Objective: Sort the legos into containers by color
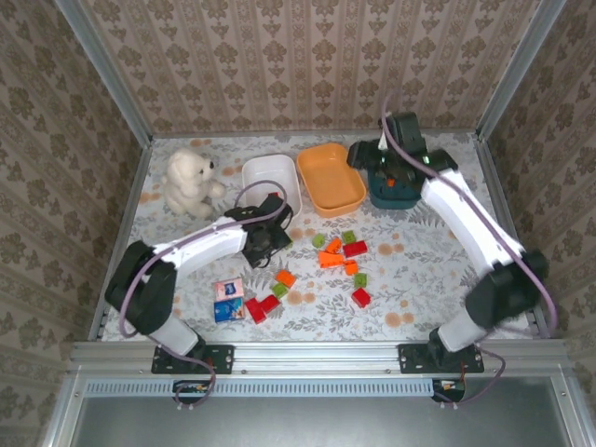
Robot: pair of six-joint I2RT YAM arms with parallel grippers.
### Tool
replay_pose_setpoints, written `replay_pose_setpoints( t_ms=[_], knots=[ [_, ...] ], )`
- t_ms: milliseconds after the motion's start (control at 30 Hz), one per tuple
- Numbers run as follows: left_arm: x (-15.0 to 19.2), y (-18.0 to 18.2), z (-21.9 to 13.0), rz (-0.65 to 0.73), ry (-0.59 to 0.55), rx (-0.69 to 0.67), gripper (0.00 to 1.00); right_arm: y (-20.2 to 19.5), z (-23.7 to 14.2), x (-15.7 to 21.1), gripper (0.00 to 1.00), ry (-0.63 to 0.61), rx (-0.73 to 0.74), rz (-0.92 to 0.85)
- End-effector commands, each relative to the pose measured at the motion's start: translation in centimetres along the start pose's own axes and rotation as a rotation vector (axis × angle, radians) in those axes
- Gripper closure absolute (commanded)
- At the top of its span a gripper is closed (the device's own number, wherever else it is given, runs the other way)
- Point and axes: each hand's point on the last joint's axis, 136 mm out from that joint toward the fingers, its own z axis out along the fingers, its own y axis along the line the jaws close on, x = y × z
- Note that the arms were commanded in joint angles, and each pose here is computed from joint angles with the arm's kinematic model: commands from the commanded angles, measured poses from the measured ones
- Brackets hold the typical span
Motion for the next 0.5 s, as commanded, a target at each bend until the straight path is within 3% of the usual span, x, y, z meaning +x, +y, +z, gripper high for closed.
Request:
replay_pose_setpoints(
  t_ms=[0,233,467],
  knots=[
    [-0.9,-2.5,-0.3,-0.099,-0.038,-0.01,0.26,-0.5,-0.9,2.6,0.28,-0.021,-0.048,-0.012],
    [-0.5,-3.4,2.6,-0.157,-0.051,-0.106,0.24,-1.7,-7.0,8.8,0.23,-0.025,-0.154,0.011],
    [-1.0,-3.6,3.9,-0.181,-0.083,-0.153,0.26,-2.8,-9.6,10.9,0.21,-0.016,-0.153,0.022]
  ],
)
